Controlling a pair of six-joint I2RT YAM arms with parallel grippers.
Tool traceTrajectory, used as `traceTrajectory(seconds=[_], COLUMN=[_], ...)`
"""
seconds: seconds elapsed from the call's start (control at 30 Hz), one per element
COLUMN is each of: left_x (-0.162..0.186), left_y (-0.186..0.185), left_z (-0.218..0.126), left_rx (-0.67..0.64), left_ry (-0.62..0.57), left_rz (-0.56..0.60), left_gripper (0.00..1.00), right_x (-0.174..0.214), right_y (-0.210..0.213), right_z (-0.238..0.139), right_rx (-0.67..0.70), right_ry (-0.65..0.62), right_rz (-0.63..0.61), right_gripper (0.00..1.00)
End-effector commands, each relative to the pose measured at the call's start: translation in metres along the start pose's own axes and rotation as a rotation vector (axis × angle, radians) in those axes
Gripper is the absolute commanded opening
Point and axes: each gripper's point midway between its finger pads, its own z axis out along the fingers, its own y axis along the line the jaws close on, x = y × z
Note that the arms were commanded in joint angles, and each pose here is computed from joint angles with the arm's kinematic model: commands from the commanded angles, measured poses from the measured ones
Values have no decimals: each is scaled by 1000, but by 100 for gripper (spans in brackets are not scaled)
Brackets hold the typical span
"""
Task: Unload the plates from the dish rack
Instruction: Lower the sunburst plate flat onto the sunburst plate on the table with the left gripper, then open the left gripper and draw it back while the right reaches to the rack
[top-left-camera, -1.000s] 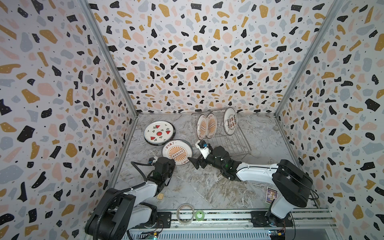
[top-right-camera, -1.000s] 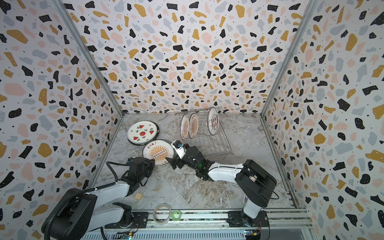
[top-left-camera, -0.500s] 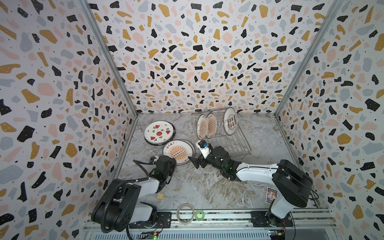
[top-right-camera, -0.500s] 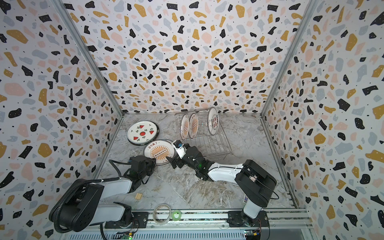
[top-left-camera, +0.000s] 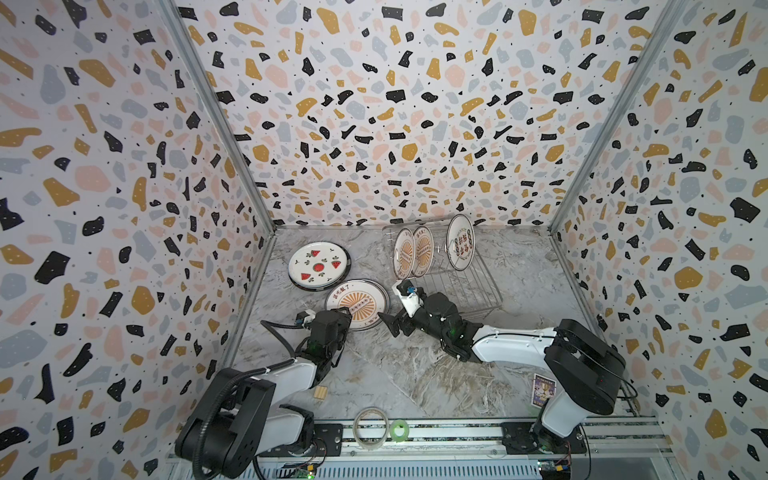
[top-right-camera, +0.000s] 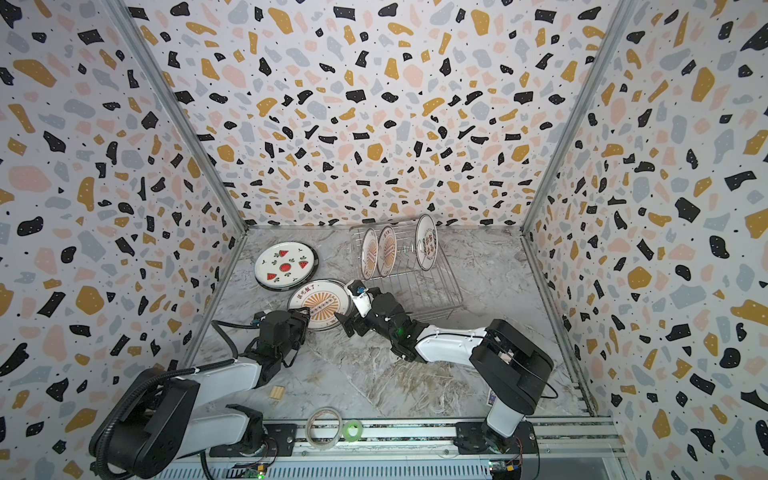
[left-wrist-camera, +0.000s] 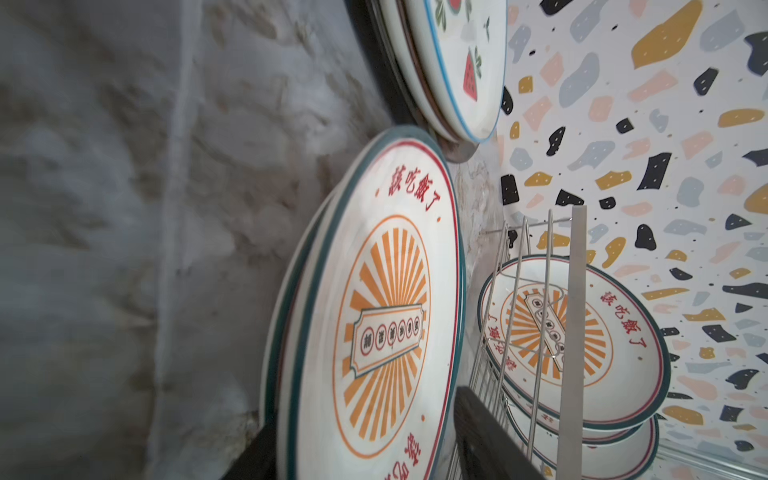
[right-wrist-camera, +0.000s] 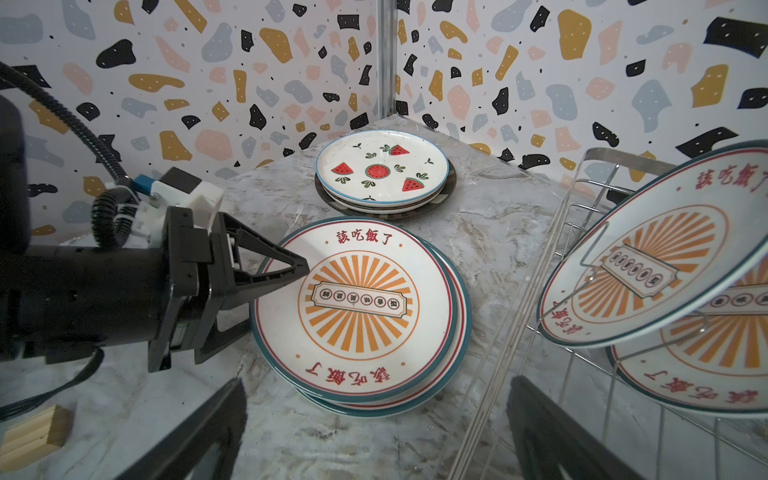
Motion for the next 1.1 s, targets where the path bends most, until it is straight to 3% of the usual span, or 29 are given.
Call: traceTrajectory(seconds=[0.0,0.5,0.8,0.87,1.07], left_x=[-18,2,-9,-15,-35], left_y=[-1,4,7,4,-10], left_z=[-8,11,4,-2,-23], left_rx=[1,-19,-41,-29,20], left_ry=[-95,2,-57,-85,-181], left_rz=[24,56,62,60,81], left_gripper=[62,55,63,65,93], right_x=[-13,-17,-20,-21,-33], right_y=[1,-1,-4,-6,-12], right_z=[-4,-11,-19,-22,-40], right_rx=[7,17,30,42,72], right_ry=[-30,-43,-59,-69,-125], right_rz=[6,9,7,8,-6], right_gripper=[99,99,98,98,99])
